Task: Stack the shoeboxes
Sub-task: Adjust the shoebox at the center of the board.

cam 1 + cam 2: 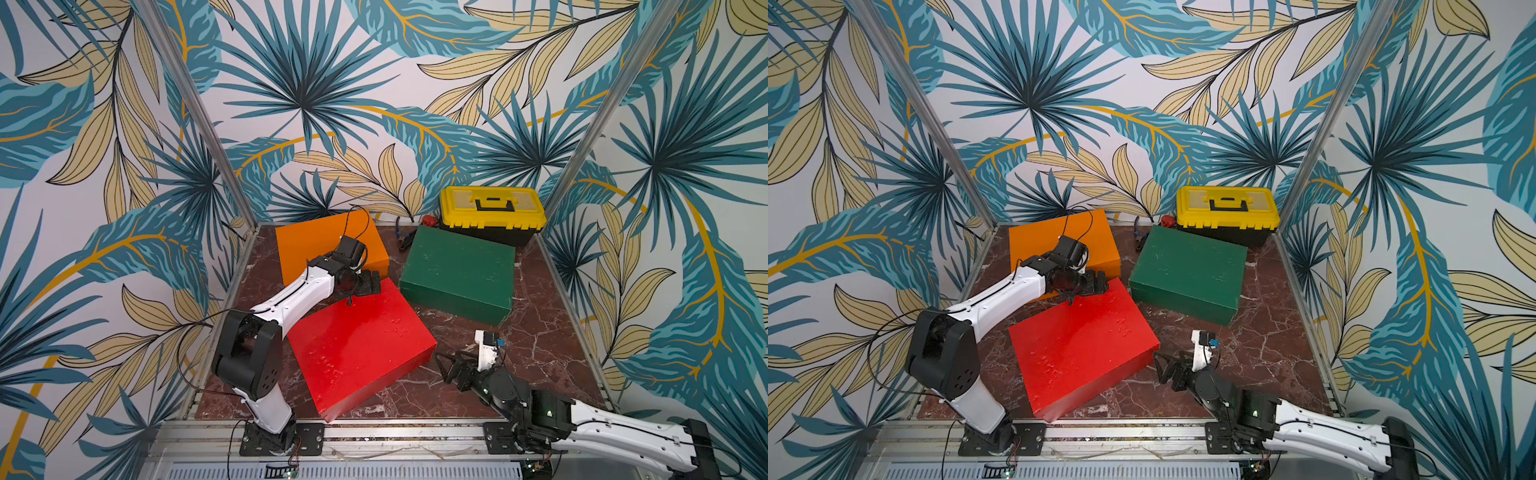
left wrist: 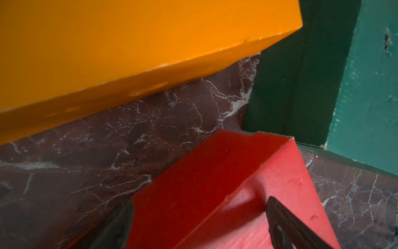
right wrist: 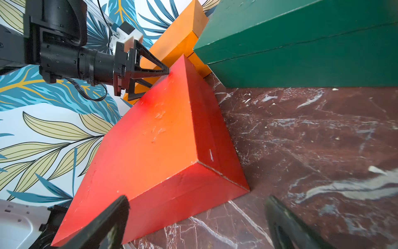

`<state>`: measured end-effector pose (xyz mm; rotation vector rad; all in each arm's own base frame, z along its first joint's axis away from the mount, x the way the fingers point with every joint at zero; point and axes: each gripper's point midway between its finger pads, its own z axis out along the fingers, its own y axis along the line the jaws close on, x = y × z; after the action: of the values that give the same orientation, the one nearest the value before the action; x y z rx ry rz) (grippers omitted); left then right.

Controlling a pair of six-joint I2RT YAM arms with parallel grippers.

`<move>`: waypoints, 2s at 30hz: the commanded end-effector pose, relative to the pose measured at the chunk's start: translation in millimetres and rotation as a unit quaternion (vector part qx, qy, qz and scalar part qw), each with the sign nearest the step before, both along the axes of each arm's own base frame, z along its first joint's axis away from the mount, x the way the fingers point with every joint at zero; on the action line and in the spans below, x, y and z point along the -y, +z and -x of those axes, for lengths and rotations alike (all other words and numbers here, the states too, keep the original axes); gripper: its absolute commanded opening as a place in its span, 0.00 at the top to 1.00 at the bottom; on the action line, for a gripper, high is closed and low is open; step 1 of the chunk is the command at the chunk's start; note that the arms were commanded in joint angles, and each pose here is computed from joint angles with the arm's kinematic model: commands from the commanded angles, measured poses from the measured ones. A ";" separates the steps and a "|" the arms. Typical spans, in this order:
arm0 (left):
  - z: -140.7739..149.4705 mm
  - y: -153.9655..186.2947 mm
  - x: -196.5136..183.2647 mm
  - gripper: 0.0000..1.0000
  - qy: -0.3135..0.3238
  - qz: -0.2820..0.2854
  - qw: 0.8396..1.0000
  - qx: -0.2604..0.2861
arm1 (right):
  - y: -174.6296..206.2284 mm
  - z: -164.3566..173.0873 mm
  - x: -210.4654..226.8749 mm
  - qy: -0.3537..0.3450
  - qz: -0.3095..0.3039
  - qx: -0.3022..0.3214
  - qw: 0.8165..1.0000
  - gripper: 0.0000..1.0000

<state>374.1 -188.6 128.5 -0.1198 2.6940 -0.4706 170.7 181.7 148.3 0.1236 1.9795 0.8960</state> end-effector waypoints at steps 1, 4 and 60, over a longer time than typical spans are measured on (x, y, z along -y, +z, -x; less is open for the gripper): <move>14.0 -10.5 -15.6 0.04 0.027 -0.024 0.999 -0.007 | -11.8 9.1 12.8 0.024 0.088 -0.013 0.996 0.05; 17.1 0.7 -15.1 0.04 0.030 -0.012 0.999 0.013 | 17.5 10.8 -11.3 0.067 0.111 -0.012 0.992 0.08; 137.8 -53.3 -116.2 0.00 0.327 0.049 0.943 -0.039 | 59.0 -119.8 -32.2 0.000 0.181 -0.065 0.981 0.01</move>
<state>249.6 -71.7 103.7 -1.0843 2.3582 -0.4594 279.0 225.5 226.3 -0.0406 2.1868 0.5181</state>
